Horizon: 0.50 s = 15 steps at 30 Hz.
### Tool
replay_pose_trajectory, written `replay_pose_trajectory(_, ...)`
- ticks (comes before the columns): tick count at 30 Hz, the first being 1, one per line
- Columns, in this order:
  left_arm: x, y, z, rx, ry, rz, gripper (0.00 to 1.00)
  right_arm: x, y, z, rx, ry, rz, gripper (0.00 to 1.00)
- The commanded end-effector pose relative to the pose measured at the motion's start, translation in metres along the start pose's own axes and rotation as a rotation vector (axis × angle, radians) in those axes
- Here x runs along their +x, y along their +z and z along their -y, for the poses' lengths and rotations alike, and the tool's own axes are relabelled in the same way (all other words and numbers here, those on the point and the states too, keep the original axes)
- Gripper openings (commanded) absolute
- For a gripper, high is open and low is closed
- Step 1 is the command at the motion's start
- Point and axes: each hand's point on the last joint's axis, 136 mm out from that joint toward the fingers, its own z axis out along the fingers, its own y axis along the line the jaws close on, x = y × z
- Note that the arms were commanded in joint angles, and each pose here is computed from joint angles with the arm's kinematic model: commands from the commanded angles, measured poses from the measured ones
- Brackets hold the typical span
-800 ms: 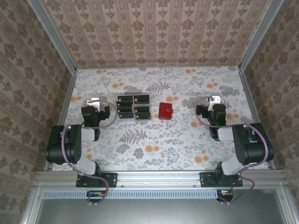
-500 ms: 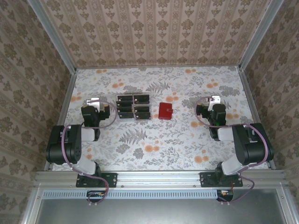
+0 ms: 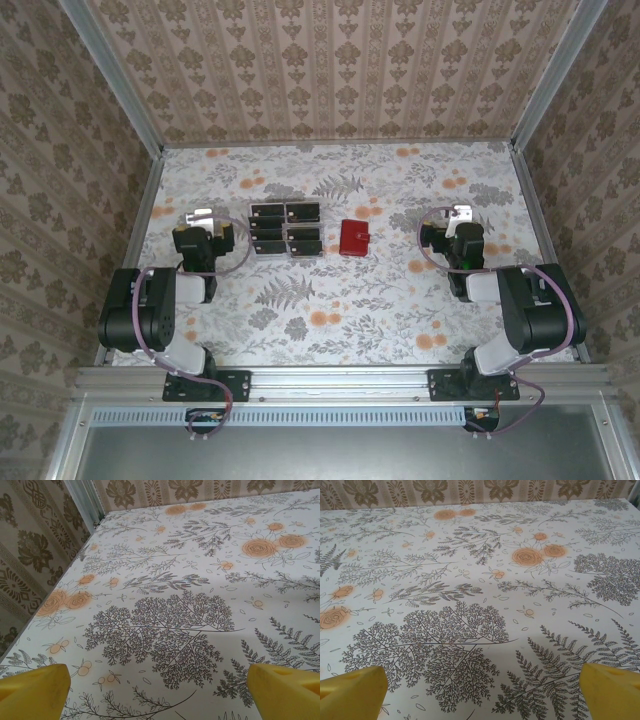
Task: Put the credit cards into the card holder
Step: Pick up the card holder from the center of the table.
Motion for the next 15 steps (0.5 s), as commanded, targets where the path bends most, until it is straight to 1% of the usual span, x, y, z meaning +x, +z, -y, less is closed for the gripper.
replay_pose_trajectory(1,-0.005,0.0,-0.005,-0.017,-0.035,0.022,1.0,-0.011,0.003,-0.002,-0.022,-0.002,0.022,1.0)
replay_pose_trajectory(7,-0.008,-0.003,-0.006,-0.022,-0.033,0.038,1.0,-0.016,-0.003,-0.003,-0.045,0.003,0.042,1.0)
replay_pose_trajectory(10,-0.013,-0.009,-0.006,-0.021,-0.034,0.044,1.0,-0.029,-0.018,0.003,-0.016,0.012,0.068,1.0)
replay_pose_trajectory(11,-0.017,-0.011,-0.006,-0.031,-0.019,0.054,1.0,-0.04,-0.026,0.006,0.001,0.018,0.084,1.0)
replay_pose_trajectory(15,-0.031,-0.018,-0.008,-0.052,-0.005,0.049,1.0,-0.059,-0.047,0.018,0.069,0.066,0.003,1.0)
